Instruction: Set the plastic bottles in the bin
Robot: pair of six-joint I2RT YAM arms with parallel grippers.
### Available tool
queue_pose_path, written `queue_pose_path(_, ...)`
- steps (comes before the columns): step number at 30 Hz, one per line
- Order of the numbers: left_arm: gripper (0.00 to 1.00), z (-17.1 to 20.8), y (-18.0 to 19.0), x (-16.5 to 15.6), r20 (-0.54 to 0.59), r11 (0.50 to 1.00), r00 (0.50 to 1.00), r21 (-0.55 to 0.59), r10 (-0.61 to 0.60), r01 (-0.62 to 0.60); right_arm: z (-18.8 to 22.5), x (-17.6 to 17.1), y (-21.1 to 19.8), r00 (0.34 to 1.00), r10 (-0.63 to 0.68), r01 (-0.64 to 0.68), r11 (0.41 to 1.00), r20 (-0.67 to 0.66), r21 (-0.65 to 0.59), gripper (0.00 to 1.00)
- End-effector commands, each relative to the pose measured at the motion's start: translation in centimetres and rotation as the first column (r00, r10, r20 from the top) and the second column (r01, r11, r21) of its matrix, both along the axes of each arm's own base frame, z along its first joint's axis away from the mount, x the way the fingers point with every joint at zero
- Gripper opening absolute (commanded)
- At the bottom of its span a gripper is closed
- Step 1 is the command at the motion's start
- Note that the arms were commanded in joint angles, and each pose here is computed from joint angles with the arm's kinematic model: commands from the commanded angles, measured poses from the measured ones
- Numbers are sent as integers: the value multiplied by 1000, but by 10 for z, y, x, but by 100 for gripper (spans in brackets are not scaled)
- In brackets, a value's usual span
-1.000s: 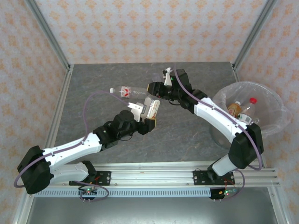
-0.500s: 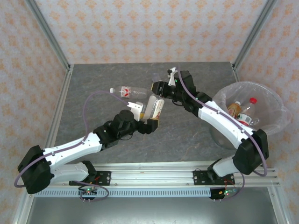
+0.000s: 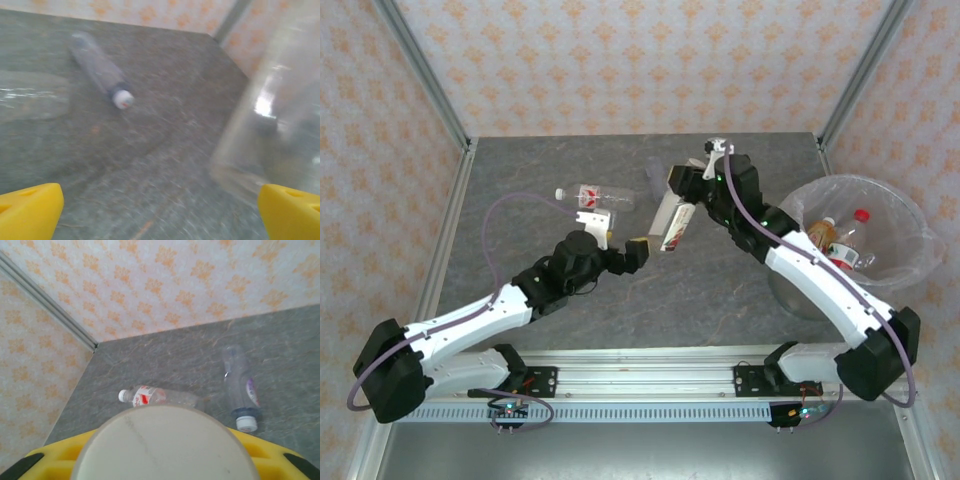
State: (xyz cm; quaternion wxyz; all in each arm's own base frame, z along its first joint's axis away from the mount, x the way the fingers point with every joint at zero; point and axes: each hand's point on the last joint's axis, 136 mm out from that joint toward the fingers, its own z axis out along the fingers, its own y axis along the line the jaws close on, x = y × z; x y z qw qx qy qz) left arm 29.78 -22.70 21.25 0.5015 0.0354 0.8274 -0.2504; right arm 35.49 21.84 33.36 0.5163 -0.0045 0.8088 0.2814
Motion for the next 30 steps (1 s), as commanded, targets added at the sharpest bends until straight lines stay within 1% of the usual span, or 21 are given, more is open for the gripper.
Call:
queue_pose_path(1,100,-6,45,14,-5,973,973,10,232,-232,29,-12,-27,991,-62,67,997,117,-37,0)
queue_pose_path(3,100,-10,59,18,-14,949,949,3,314,-314,36,-16,-36,985,-86,94,995,147,-42,0)
queue_pose_path(8,100,-22,90,21,-33,888,888,59,458,-456,51,-25,-60,963,-158,173,984,220,-50,0)
queue_pose_path(15,100,-32,120,16,-37,799,801,112,597,-590,66,-37,-94,931,-246,280,955,271,-95,0)
queue_pose_path(19,100,-39,133,13,-45,750,753,143,656,-645,77,-44,-114,927,-283,316,943,246,-107,0)
queue_pose_path(22,100,-44,136,13,-52,740,744,174,666,-649,89,-49,-125,926,-289,327,935,244,-135,0)
queue_pose_path(24,100,-46,136,14,-64,742,745,180,664,-646,96,-52,-134,920,-296,344,924,257,-169,0)
queue_pose_path(30,100,-60,146,14,-117,735,727,165,676,-657,117,-57,-178,882,-376,453,843,283,-290,0)
